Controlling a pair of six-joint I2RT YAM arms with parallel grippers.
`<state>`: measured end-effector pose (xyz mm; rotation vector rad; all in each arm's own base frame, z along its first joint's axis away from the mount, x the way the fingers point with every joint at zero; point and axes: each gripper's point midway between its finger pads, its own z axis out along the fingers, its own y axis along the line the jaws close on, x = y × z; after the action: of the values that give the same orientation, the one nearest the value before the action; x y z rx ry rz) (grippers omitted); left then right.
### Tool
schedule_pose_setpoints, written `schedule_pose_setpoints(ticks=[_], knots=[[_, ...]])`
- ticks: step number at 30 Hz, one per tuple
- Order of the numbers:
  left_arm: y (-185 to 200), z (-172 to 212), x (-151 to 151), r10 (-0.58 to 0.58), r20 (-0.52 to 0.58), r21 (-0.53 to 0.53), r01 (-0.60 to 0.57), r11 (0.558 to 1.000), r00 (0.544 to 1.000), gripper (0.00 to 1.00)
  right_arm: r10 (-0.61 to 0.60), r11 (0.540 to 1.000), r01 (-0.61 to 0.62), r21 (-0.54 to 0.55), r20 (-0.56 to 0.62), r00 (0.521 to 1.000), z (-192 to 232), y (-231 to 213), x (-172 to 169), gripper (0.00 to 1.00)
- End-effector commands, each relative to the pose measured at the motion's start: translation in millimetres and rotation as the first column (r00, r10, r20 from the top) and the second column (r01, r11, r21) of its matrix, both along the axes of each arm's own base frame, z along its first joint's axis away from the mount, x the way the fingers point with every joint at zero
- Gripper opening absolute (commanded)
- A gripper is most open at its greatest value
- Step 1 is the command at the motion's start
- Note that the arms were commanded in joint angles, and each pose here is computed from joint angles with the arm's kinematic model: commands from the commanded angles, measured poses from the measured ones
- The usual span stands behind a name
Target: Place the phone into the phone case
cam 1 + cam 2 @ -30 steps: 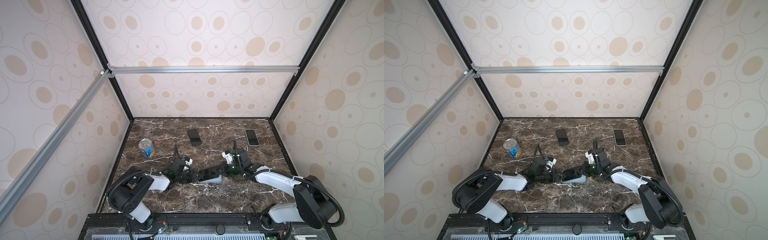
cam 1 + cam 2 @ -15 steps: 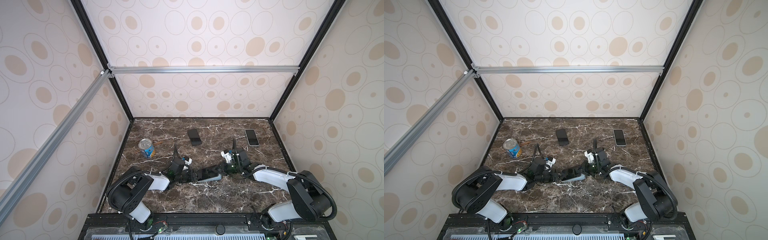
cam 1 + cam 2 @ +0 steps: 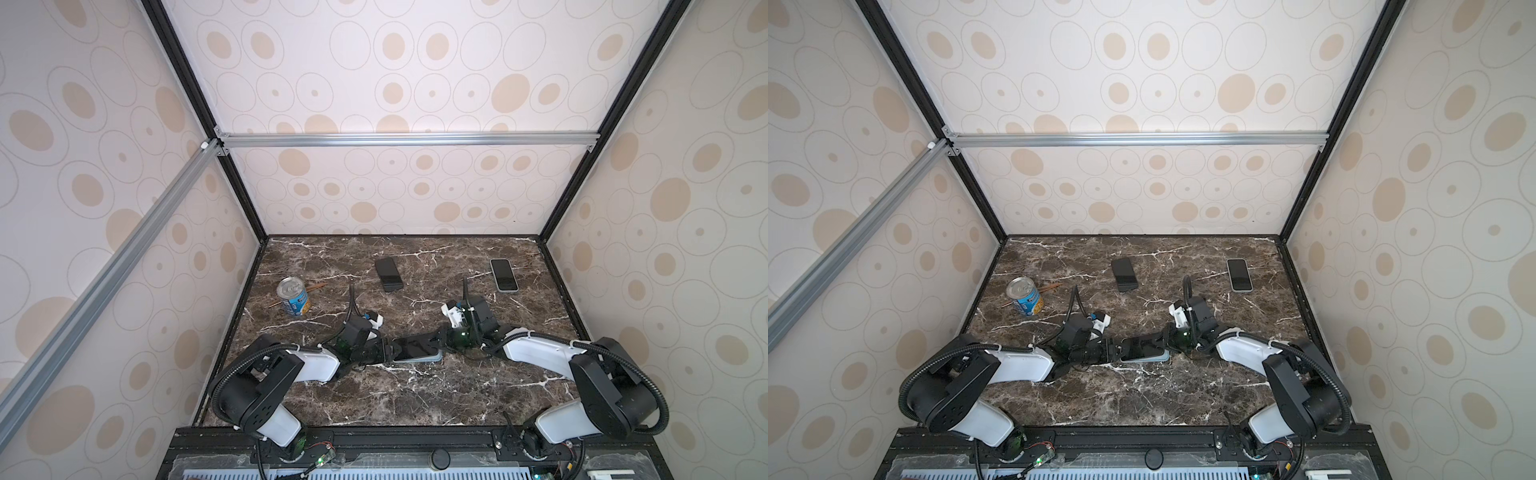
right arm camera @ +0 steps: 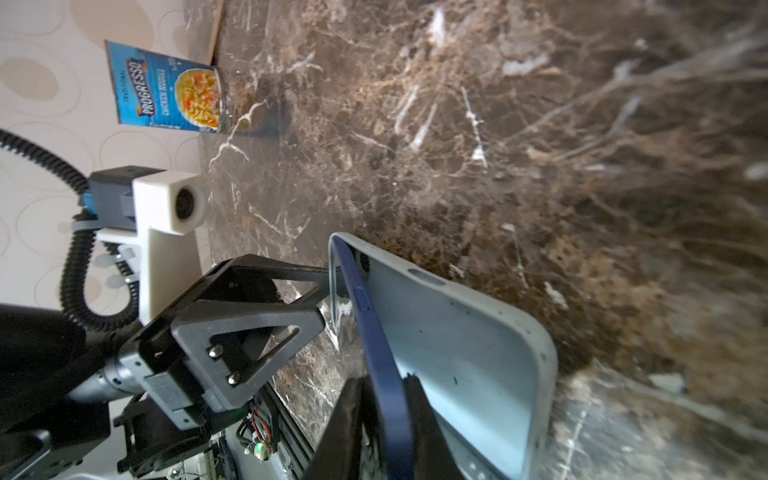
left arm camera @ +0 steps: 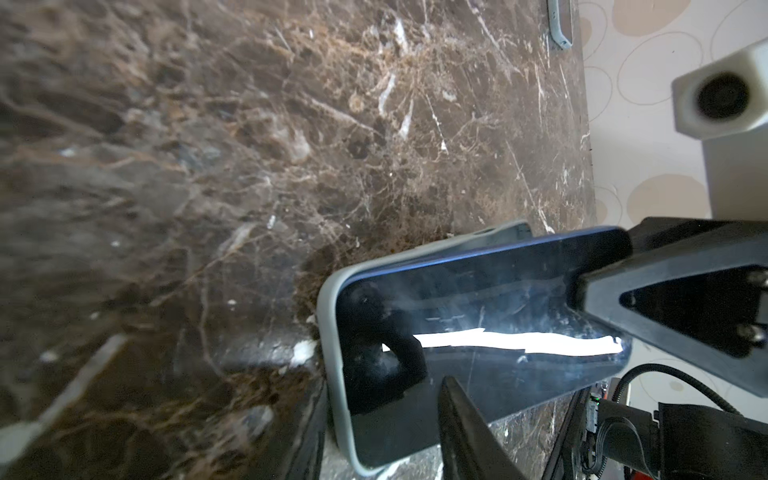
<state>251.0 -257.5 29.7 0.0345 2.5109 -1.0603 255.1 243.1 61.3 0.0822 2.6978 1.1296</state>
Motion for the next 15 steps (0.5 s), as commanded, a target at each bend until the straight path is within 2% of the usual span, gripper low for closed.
schedule_pose_setpoints(ticks=[1, 9, 15], knots=[[24.0, -29.8, -12.8, 0.03, -0.05, 0.136, -0.023, 0.99, 0.998, 0.45, 0.004, 0.99, -0.013, -0.141, -0.064, 0.998, -17.7, -15.8, -12.7, 0.26], [25.3, -28.7, -13.8, 0.029, -0.045, 0.139, -0.022, 0.99, 0.999, 0.44, 0.028, 0.984, -0.032, -0.178, -0.027, 0.999, 6.5, -15.1, -1.4, 0.4], [24.9, -21.1, -12.1, 0.02, -0.025, 0.14, -0.016, 0.99, 0.999, 0.43, 0.034, 0.978, -0.035, -0.205, -0.009, 0.999, 19.0, -20.2, -1.8, 0.46]])
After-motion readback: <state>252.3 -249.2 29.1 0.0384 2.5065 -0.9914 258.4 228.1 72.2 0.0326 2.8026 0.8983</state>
